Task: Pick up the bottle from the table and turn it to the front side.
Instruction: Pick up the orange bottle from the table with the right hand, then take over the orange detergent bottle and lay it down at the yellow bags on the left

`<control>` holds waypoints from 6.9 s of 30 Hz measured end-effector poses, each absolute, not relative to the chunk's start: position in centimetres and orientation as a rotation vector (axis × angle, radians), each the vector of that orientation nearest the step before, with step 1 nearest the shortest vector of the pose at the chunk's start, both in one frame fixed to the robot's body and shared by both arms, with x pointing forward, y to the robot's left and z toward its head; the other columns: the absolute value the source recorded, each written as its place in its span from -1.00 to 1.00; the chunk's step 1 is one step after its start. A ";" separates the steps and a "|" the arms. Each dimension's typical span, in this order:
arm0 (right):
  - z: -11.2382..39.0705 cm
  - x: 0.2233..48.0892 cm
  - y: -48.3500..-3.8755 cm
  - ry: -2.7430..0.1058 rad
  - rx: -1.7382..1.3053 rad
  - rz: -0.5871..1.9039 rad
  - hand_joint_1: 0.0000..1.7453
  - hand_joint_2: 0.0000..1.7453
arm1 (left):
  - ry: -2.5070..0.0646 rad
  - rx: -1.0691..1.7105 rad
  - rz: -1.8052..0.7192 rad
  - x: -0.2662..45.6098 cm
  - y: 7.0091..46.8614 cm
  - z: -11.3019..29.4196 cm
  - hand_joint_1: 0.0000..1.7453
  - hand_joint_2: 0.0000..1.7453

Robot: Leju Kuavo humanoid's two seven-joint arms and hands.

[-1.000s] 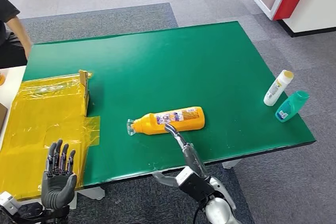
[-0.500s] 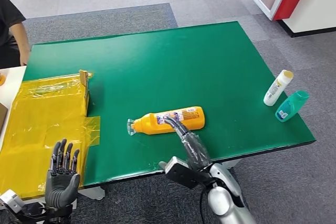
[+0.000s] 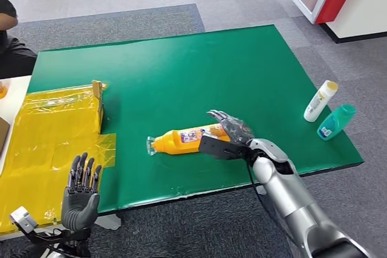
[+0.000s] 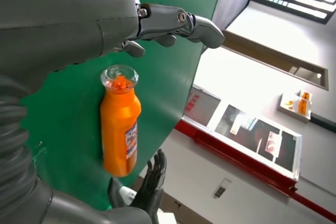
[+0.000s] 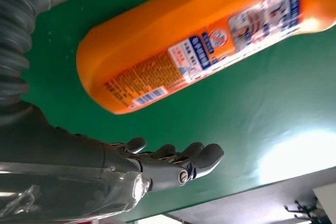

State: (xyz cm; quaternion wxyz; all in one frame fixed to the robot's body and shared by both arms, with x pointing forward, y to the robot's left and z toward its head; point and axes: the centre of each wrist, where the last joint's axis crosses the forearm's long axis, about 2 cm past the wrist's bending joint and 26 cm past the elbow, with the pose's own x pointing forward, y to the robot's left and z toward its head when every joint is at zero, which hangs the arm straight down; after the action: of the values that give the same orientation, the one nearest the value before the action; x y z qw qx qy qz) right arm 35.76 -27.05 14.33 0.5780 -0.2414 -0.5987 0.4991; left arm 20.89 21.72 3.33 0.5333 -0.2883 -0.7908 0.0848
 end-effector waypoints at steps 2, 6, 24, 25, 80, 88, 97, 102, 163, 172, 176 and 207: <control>14.5 36.9 -27.3 -1.352 -0.578 1.200 -1.00 1.00 | -1.882 -0.694 0.197 21.0 21.7 3.3 -1.00 1.00; 14.6 38.6 -27.5 -1.260 -0.588 1.257 -1.00 1.00 | -1.877 -0.707 0.189 21.3 21.5 3.3 -1.00 1.00; 14.0 41.8 -27.7 -1.004 -0.525 1.401 1.00 1.00 | -1.867 -0.732 0.172 21.8 21.5 3.1 -1.00 1.00; 14.0 41.8 -27.6 -0.998 -0.523 1.405 1.00 1.00 | -1.867 -0.733 0.171 21.9 21.5 3.1 -1.00 1.00; 11.3 30.5 -13.9 -1.682 0.187 0.804 1.00 1.00 | -1.909 -0.810 -0.043 26.3 21.4 10.9 -1.00 1.00; 11.1 30.5 -13.5 -1.680 0.198 0.810 1.00 1.00 | -1.884 -0.849 -0.104 26.5 21.3 11.2 -1.00 1.00; 10.1 31.1 -12.6 -1.648 0.195 0.840 1.00 1.00 | -1.868 -0.924 -0.273 27.6 20.7 12.3 -0.96 1.00; 9.3 31.0 -12.3 -1.625 0.196 0.849 1.00 1.00 | -1.869 -0.911 -0.327 27.9 20.6 12.6 0.10 1.00; 6.4 29.3 -15.0 -1.565 0.192 0.698 -1.00 1.00 | -1.849 0.141 -1.135 36.9 27.4 26.1 1.00 1.00; 5.9 29.0 -15.5 -1.557 0.197 0.671 -1.00 1.00 | -1.532 0.539 -1.392 38.4 28.6 22.8 1.00 1.00; 5.9 28.9 -15.5 -1.553 0.197 0.670 -1.00 1.00 | -1.416 0.671 -1.472 38.5 28.3 20.8 1.00 1.00; 5.7 28.0 -14.3 -1.493 0.230 0.716 -1.00 1.00 | -1.118 0.816 -1.438 37.8 21.3 12.3 -1.00 1.00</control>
State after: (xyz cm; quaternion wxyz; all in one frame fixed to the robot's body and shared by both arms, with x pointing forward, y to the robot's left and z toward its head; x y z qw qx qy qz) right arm 28.05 -14.28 5.72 0.6706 0.1019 -0.6625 0.3178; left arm 37.77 21.27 12.31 0.5421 0.3434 -0.4708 -0.6055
